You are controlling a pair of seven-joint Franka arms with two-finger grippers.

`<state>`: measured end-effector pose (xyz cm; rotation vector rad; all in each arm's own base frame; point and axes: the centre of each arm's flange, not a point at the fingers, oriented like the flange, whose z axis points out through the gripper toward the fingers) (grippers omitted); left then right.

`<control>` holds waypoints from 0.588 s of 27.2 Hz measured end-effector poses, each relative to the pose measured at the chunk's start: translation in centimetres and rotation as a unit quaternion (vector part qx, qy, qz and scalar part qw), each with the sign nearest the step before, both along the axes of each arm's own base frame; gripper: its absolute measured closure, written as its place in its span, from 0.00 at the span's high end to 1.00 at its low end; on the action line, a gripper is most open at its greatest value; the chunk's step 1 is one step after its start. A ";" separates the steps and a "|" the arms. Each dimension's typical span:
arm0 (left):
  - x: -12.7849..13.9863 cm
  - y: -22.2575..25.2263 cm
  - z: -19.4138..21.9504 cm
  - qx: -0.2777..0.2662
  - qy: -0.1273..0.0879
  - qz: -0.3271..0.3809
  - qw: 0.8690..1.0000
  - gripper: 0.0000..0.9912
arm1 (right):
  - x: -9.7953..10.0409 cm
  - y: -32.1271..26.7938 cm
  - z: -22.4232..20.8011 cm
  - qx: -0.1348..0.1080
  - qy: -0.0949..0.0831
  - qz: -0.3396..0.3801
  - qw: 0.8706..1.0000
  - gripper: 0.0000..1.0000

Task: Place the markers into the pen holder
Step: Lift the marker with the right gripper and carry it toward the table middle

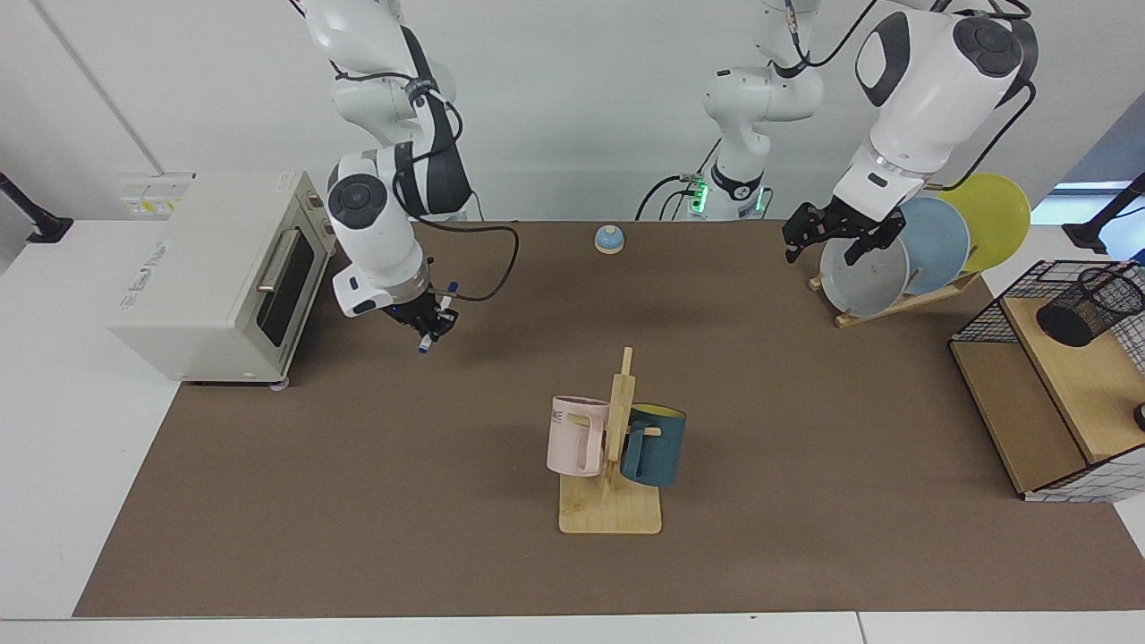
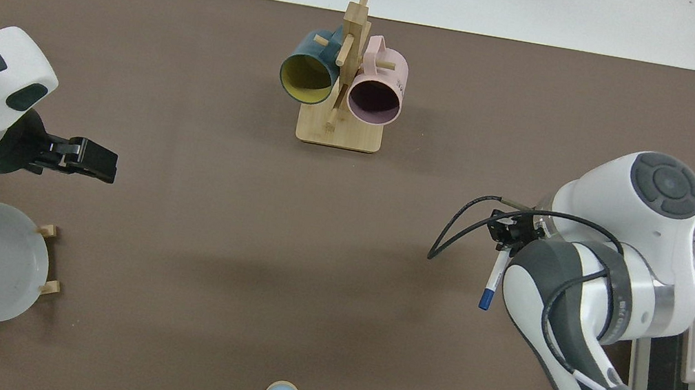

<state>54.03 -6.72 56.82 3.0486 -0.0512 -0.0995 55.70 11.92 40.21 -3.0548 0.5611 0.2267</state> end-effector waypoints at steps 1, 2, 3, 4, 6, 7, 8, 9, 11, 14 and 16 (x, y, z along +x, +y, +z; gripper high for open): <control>0.0 0.0 0.0 0.000 0.000 0.000 1.000 1.00 | 0.0 0.5 1.4 0.006 0.008 -0.009 1.000 0.17; 0.0 0.0 0.0 0.000 0.000 0.000 1.000 1.00 | 0.0 0.9 2.5 0.010 0.014 -0.018 1.000 0.17; 0.0 0.0 0.0 0.000 0.000 0.000 1.000 1.00 | 0.0 1.3 3.3 0.011 0.018 -0.027 0.999 0.17; 0.0 0.0 0.0 0.000 0.000 -0.001 1.000 1.00 | -0.1 1.7 4.1 0.011 0.023 -0.037 0.999 0.17; 0.0 0.0 0.0 0.000 0.000 -0.002 1.000 1.00 | -0.4 2.9 5.1 0.014 0.031 -0.054 0.998 0.17; 0.0 0.0 0.0 0.000 0.000 -0.003 1.000 1.00 | -0.5 3.6 5.5 0.015 0.034 -0.062 0.997 0.17; 0.0 0.0 0.0 0.000 0.000 -0.004 1.000 1.00 | -0.8 4.5 5.8 0.017 0.039 -0.069 0.997 0.17; 0.0 0.0 0.0 0.000 0.000 -0.006 1.000 1.00 | -1.1 5.5 6.1 0.020 0.045 -0.077 0.996 0.17; 0.0 0.0 -0.1 0.000 0.000 -0.007 1.000 1.00 | -1.7 7.4 6.5 0.025 0.054 -0.092 0.994 0.17; -0.1 0.0 -0.4 0.000 0.003 -0.009 1.000 1.00 | -2.7 9.9 7.2 0.031 0.065 -0.121 0.990 0.17; -0.1 0.1 -0.6 0.000 0.006 -0.010 1.000 1.00 | -3.0 10.7 7.7 0.039 0.071 -0.144 0.986 0.17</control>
